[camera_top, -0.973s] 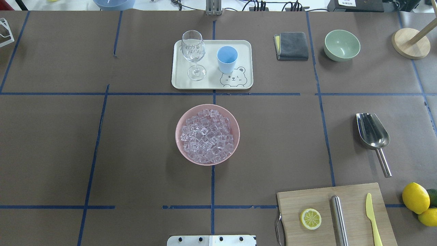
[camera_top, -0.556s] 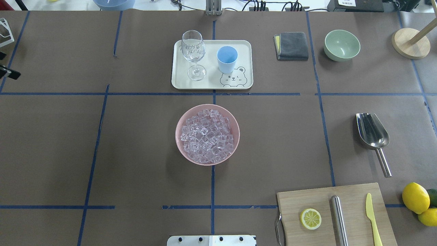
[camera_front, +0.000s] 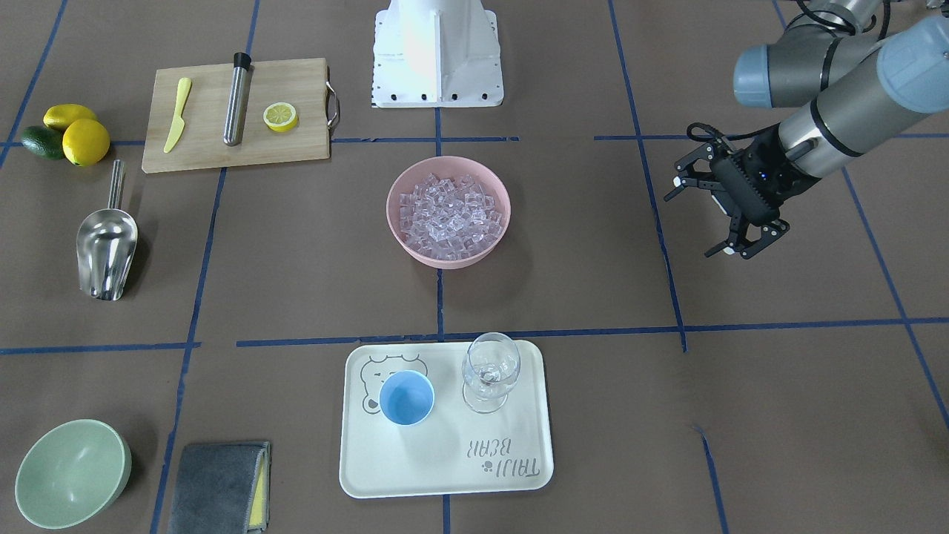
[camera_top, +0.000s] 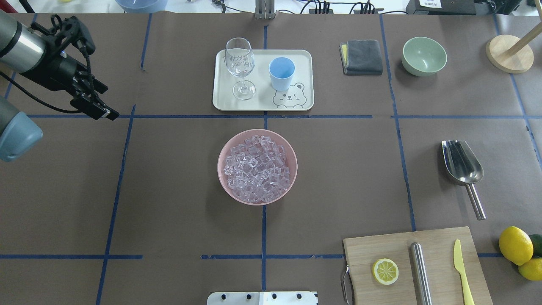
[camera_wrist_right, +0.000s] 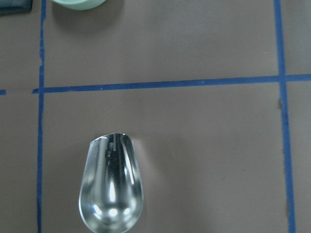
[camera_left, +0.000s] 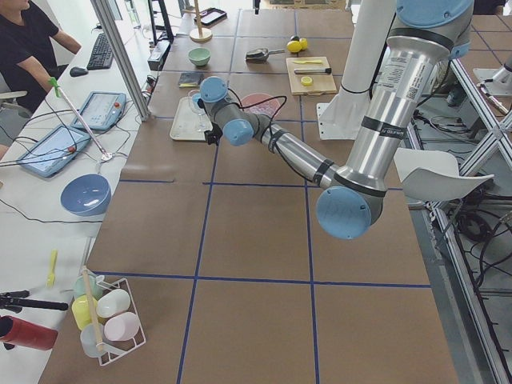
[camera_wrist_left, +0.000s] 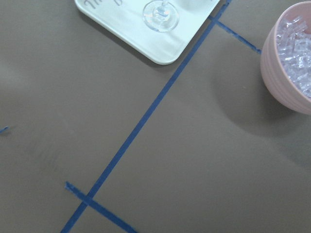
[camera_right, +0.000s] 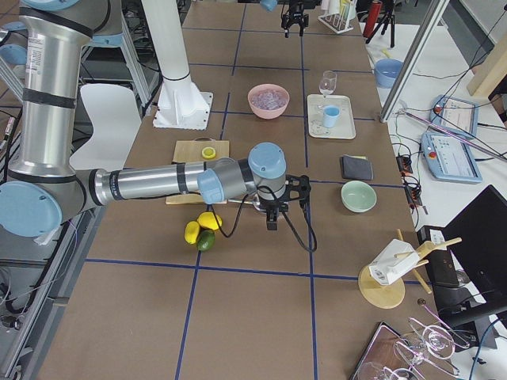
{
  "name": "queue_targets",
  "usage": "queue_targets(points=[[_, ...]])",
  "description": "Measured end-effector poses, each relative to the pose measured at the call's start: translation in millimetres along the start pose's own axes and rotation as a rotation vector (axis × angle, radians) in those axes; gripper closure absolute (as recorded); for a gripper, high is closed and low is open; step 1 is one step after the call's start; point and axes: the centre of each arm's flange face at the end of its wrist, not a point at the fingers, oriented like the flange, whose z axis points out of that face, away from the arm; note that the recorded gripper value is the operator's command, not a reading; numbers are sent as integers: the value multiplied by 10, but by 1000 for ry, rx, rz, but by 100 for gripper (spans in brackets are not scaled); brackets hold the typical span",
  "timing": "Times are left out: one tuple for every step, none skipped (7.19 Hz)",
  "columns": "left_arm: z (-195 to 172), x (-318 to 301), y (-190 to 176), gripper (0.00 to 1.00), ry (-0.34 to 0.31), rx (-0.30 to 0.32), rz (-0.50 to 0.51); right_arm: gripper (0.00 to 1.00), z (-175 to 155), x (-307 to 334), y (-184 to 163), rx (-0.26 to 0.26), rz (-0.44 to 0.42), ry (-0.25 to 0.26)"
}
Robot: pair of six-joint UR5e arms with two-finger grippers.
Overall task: Put ice in cup with scoop
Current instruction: 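Move the left gripper above the pink bowl while the right gripper reaches the metal scoop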
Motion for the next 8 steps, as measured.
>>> queue_targets(points=[[90,84,-45,0,5,23,47,0,140,-344,77,-23,20,10],[173,123,-64,0,-4,67,110,0,310,-674,170,-53,45,16],[239,145,-69,0,-8,110,163,0,498,-944,270,-83,56,27],[315,176,-68,0,-1,131,192,0,667,-1104,370,-104,65,39],[416,197,-59,0,10,131,203,0,832,-1175,467,-113,54,56],[487,211,-62,0,19,128,208,0,999,-1171,543,-115,36,82],[529,219,-69,0,24,125,210,0,1178,-1111,588,-120,17,100],[585,226,-64,0,30,118,210,0,1361,-1011,625,-128,1,106]])
